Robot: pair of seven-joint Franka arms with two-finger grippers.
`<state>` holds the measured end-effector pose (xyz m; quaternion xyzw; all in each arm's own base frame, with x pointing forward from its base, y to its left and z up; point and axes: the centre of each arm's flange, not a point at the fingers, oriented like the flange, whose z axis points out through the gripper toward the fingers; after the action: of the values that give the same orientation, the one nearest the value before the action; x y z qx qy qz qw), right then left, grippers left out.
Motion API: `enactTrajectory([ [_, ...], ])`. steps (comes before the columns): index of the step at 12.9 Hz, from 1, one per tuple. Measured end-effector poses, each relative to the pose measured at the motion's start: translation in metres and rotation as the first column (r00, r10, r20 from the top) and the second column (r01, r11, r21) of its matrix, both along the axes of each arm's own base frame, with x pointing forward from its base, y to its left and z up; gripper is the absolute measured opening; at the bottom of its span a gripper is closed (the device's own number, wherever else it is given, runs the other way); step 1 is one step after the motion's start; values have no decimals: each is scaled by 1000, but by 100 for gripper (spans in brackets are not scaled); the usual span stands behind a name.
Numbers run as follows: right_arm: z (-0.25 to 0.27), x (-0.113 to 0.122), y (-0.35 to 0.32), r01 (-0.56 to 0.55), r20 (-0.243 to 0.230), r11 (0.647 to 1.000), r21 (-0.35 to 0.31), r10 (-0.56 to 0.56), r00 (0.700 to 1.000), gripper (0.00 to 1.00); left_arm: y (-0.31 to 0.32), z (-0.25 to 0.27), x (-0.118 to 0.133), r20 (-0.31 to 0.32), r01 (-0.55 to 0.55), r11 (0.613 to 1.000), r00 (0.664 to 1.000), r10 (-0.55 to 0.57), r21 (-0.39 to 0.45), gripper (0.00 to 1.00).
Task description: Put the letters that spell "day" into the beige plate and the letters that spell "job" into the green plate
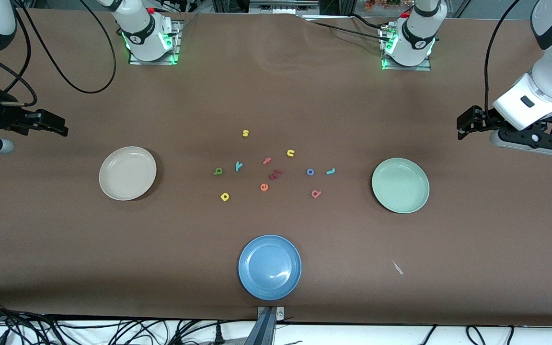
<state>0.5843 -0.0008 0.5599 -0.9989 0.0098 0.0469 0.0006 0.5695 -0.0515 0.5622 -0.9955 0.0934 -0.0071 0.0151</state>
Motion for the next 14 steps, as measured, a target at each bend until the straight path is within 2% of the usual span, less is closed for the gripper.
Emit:
enactTrajectory([
  [14,0,0,0,-4,-1,1000,0,4,1000,100,4,0,0,0,-8,1000,1000,8,0,100],
])
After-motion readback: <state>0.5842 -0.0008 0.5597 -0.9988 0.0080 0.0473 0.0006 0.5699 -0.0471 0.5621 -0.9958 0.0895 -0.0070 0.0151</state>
